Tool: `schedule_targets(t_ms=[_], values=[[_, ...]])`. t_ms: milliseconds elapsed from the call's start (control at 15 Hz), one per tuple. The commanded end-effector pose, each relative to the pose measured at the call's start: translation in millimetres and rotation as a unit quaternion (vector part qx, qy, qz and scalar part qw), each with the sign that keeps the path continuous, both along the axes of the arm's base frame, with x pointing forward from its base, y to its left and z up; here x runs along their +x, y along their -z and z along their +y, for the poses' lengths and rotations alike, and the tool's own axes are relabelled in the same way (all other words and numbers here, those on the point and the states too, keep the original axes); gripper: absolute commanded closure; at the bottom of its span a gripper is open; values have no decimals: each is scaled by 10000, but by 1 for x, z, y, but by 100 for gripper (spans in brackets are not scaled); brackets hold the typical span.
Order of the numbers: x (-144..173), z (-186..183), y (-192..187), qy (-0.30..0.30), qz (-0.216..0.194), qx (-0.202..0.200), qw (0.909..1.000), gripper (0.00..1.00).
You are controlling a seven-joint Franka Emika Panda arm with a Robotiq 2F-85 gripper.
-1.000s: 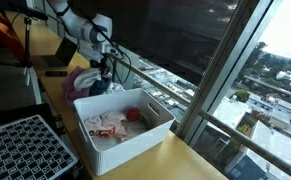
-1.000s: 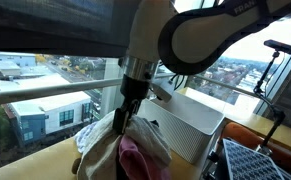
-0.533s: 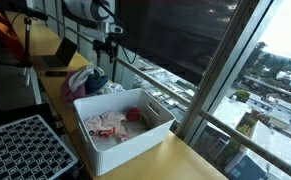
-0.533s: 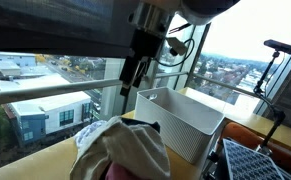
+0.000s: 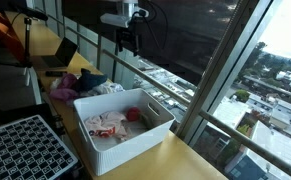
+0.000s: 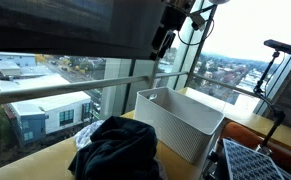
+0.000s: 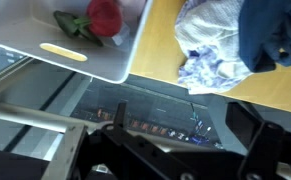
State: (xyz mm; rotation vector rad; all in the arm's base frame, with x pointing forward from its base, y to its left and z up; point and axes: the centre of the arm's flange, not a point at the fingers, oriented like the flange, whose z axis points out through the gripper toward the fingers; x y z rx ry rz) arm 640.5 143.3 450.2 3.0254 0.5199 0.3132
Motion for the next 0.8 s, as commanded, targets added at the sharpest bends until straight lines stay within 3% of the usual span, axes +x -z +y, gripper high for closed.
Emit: schedule_targets(t_ms=[0,267,733], values=[[17,-70,24,272,124,-45,9995,0],[27,-113,96,519,529,-9,9972,0],[44,-115,215,581,1003,164,9931,0]])
